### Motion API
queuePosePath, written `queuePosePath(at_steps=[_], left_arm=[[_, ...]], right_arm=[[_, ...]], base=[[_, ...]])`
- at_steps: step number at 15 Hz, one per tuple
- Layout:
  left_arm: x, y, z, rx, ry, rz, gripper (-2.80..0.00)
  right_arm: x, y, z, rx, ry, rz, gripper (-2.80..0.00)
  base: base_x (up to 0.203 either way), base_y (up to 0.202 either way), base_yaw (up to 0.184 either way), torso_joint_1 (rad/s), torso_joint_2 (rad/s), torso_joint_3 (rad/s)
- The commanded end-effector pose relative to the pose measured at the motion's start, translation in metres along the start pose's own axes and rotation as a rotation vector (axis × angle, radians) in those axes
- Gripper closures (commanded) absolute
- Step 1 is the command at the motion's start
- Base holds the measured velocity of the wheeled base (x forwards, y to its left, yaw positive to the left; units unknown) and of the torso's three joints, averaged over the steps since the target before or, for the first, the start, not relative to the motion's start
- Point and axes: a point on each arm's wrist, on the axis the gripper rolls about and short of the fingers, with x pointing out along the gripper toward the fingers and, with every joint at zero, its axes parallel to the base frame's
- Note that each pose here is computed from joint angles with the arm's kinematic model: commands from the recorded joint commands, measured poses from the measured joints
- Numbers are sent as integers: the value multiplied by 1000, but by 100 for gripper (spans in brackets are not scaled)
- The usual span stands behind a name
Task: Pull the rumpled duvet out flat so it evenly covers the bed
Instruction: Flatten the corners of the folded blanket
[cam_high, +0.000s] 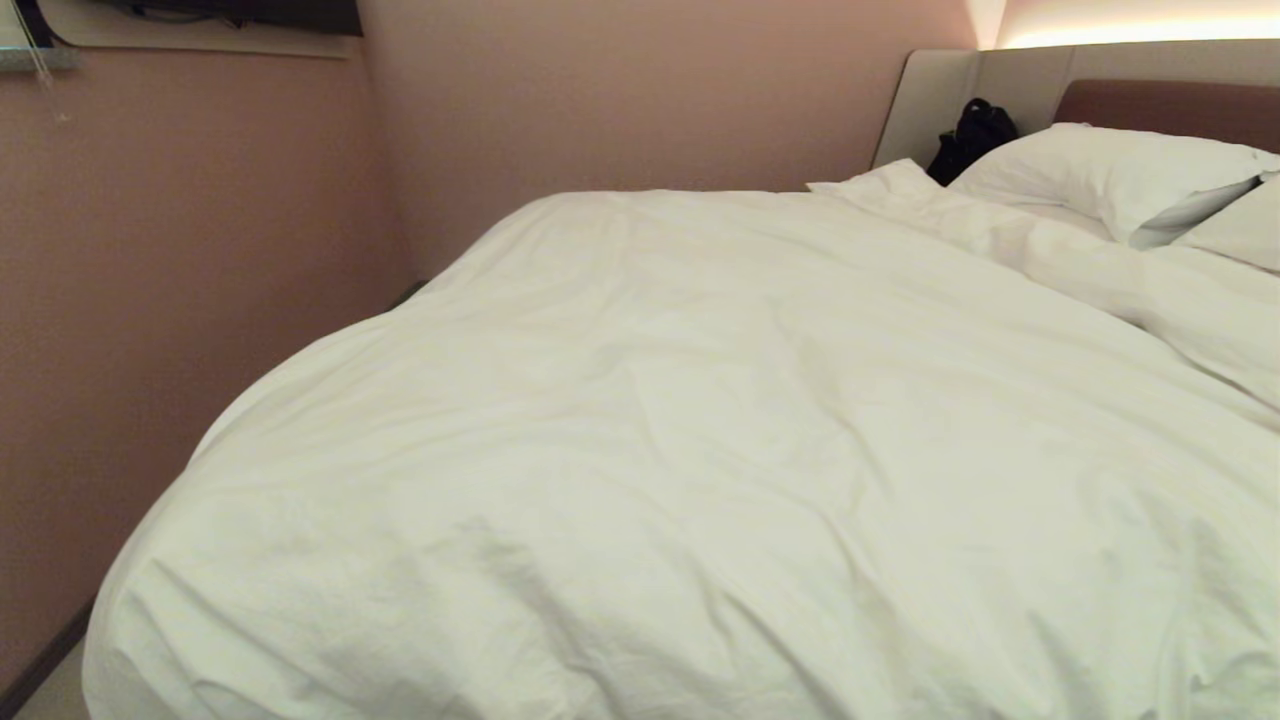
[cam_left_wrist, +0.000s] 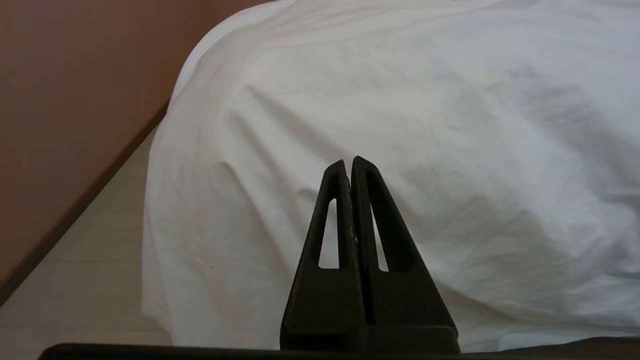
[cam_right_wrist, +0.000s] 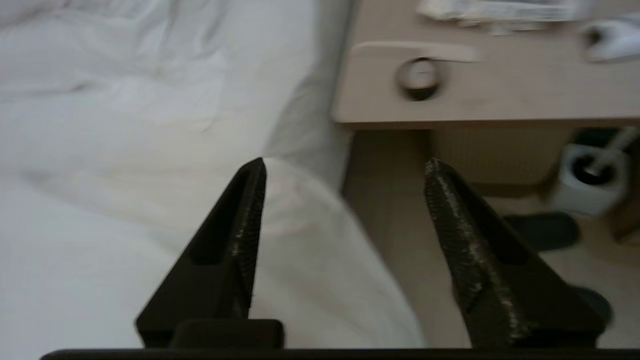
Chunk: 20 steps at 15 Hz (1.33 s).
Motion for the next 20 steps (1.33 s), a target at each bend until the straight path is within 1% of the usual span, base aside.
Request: queuePosePath(at_steps=[1,5,8,11,15,16,20], left_arm=[[0,0,0,0,-1,0,0],[0,0,0,0,-1,0,0],[0,0,0,0,-1,0,0],[0,0,0,0,-1,0,0],[0,0,0,0,-1,0,0],[0,0,0,0,-1,0,0],[0,0,0,0,-1,0,0]], right_arm=[[-15,13,-4,26,137,72,-280],[-20,25,-6,27,178,89,-280],[-31,45,-12,30,263,121,-280],[-54,74,-17,36,389,197,-280],[-110,114,-12,33,512,314,-280],[-126,122,-10,29,531,347,0],[-192,153,-12,-11,582,467,0]], base=[[0,0,0,0,0,0],[0,0,0,0,0,0],[0,0,0,0,0,0],[0,0,0,0,0,0],[0,0,0,0,0,0],[0,0,0,0,0,0],[0,0,0,0,0,0]])
